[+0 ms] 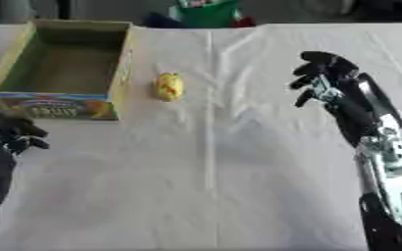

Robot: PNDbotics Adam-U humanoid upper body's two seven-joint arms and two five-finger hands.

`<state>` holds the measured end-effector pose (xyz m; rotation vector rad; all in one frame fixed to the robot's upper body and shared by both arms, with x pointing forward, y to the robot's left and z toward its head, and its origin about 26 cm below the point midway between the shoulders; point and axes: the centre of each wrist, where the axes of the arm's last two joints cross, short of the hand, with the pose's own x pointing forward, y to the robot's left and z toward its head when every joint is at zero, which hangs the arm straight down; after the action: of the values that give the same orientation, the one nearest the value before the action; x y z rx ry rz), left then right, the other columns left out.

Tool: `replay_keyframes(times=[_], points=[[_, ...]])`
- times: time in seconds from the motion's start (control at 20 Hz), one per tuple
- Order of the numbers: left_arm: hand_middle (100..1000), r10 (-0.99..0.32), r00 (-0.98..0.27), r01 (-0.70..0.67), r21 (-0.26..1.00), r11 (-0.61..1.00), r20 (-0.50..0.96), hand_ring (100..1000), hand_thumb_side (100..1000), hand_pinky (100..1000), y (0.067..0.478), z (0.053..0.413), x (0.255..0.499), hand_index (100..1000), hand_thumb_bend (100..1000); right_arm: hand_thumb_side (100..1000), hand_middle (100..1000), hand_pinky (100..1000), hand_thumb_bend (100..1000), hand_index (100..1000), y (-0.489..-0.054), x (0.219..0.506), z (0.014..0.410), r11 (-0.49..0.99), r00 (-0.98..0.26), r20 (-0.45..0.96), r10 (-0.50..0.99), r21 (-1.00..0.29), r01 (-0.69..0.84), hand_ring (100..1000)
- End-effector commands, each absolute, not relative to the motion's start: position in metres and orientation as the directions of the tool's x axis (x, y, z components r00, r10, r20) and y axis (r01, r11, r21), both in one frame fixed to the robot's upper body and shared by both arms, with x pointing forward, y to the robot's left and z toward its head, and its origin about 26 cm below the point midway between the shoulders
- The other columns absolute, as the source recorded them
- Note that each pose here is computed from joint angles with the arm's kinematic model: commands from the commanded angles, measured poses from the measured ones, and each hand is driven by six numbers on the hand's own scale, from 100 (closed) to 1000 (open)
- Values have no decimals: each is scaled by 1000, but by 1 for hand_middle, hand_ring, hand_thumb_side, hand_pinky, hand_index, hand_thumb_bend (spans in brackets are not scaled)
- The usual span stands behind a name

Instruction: Pick up objects on the table and place them in the box.

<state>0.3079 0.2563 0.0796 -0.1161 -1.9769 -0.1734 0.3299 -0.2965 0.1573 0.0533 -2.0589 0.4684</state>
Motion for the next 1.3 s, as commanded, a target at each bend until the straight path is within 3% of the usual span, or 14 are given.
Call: replay_keyframes(times=[0.05,0.15,0.2,0.6,0.65,0.7,0.75,1.3], points=[[493,0,-420,164,76,984,908,583,805,507,258,86,307,612,100,430,668,447,100,849,-303,330,180,871,-582,778,234,-434,-230,659],[493,-1,-418,164,77,983,908,584,804,507,258,85,307,613,100,433,696,461,100,864,-305,332,190,828,-619,736,275,-509,-237,684],[493,-2,-418,165,77,983,909,584,804,507,259,85,307,613,100,387,701,463,100,866,-307,334,195,806,-636,713,296,-544,-235,686],[493,-4,-414,170,81,982,910,584,801,508,259,84,307,613,100,290,734,489,100,885,-317,355,230,668,-719,561,411,-722,-182,712],[493,-3,-413,172,81,982,911,584,801,508,259,84,307,613,100,360,732,493,100,885,-316,358,236,644,-738,531,416,-745,-173,713],[493,-2,-412,175,81,981,911,584,801,508,258,84,306,613,100,253,738,498,100,886,-316,363,241,618,-746,510,428,-768,-171,716],[493,-1,-411,178,81,981,912,584,800,508,258,84,306,613,100,237,742,504,100,889,-315,368,246,590,-752,492,439,-789,-171,720],[493,5,-403,202,83,976,915,584,796,508,256,82,306,614,100,205,811,630,100,911,-275,439,249,249,-757,317,571,-946,-209,815]])
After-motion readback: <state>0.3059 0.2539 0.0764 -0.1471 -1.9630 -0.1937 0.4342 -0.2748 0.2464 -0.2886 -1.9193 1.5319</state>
